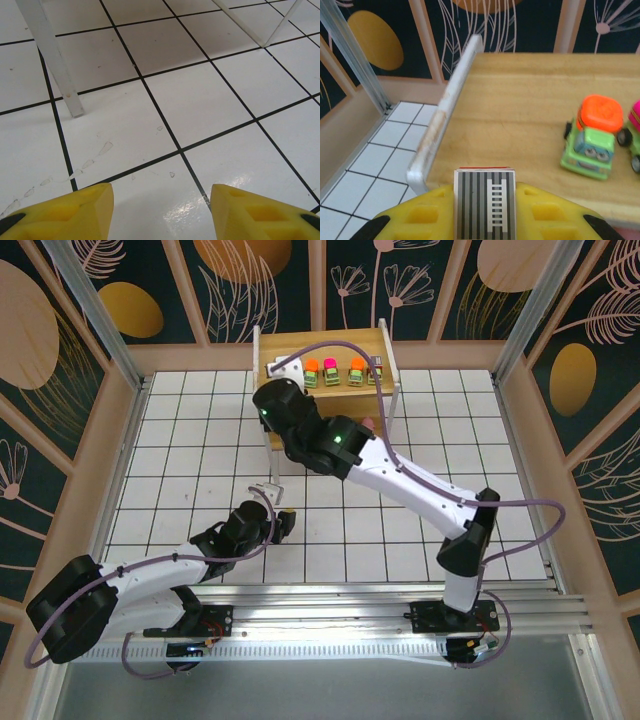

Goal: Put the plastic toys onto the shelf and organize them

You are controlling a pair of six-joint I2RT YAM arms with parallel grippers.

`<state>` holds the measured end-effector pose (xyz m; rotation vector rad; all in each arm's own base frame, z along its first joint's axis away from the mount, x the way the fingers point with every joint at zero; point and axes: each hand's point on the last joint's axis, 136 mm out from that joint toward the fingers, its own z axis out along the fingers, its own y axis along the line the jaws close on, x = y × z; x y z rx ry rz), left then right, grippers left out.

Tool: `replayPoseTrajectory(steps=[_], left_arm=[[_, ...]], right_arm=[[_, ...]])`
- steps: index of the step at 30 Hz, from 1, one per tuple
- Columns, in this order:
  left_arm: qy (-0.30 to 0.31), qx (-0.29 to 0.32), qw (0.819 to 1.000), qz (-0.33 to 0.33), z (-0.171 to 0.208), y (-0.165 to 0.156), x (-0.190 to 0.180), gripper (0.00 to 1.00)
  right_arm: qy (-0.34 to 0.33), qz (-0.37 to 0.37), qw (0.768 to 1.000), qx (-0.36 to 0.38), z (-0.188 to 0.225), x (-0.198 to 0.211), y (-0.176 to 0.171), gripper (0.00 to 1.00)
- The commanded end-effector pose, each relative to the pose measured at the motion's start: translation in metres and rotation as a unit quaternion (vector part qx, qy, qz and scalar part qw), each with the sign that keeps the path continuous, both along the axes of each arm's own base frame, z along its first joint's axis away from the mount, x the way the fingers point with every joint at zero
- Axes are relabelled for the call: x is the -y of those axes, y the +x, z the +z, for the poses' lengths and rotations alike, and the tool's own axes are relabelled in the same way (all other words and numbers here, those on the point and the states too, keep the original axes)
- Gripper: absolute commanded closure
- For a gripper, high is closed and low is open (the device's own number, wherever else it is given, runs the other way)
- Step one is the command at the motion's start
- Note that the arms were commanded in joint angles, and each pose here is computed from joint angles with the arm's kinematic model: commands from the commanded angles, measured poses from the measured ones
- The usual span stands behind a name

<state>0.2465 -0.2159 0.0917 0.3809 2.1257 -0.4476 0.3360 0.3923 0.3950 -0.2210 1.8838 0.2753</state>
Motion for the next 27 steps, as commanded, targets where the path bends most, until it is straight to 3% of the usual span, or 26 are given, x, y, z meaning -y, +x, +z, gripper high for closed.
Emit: replayPoseTrajectory(steps=[1,12,27], left_arm=[[0.000,0.009,1.000,-0.005,0.002,0.002,0.001,0.46],[0.002,0.008,1.000,-0.005,0.001,0.002,0.002,0.46],[0.003,0.007,1.000,-0.008,0.000,0.002,0.003,0.44]], right_arm=[[-0.016,-0.016,1.000,0.018,0.017,0.005,0.010,0.85],[-0.015,-0.030,0.999,0.028,0.031,0.005,0.041,0.85],[-0.009,-0.038,0.999,0.014,0.017,0.011,0.064,0.85]])
